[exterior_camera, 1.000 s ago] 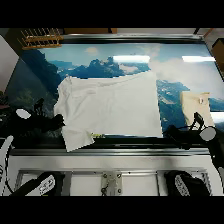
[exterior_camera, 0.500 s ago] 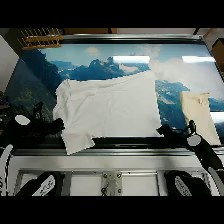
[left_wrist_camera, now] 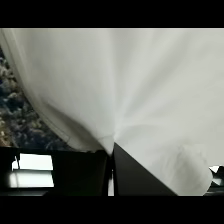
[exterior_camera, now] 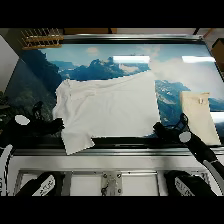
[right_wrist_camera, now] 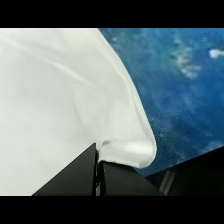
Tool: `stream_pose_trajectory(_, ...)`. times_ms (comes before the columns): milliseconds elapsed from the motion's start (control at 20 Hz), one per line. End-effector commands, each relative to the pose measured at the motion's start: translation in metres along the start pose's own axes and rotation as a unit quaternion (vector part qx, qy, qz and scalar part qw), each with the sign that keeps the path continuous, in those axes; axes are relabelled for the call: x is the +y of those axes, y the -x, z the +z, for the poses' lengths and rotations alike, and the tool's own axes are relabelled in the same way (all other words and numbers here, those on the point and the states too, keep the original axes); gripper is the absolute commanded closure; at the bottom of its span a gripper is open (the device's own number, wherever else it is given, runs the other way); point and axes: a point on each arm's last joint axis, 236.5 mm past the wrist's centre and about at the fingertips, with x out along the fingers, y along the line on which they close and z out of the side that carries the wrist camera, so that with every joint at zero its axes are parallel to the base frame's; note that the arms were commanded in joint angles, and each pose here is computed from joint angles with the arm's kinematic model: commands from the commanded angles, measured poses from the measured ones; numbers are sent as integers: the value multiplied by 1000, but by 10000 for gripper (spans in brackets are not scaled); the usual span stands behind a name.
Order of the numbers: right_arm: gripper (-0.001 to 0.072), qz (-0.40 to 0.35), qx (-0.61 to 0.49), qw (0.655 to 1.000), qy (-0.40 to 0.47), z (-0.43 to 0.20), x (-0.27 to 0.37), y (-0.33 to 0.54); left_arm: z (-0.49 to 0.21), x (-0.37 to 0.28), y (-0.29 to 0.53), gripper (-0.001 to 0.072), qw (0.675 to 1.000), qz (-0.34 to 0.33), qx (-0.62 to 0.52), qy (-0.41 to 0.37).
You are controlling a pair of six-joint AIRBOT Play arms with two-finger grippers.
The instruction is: Fold the clothes and pants, and hang the long-sleeved shirts on hangers.
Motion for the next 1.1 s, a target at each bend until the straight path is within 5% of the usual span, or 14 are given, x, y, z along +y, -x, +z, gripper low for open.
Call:
stream_pose_trajectory(0,697,16,-33,994,102,35,33,16,17,-10,14,704,1000,-5,-16,-13)
stream_pose_trajectory(200,698,1,-153,965,215,150,103,126,89,-75,133,703,981,-30,-165,-99)
stream_pose_trajectory(350,697,42,-315,904,287,215,183,283,104,-146,287,703,924,-52,-336,-174)
stream_pose_trajectory(600,698,108,-500,798,319,184,243,489,11,-221,488,703,787,-84,-558,-249)
stream_pose_trajectory(750,698,124,-543,764,326,146,240,540,-52,-236,541,704,736,-109,-617,-256)
stream_pose_trajectory(900,698,130,-554,753,330,122,234,557,-84,-243,563,704,717,-129,-637,-253)
stream_pose_trajectory(1050,698,112,-511,783,336,120,225,532,-66,-240,542,703,755,-128,-598,-237)
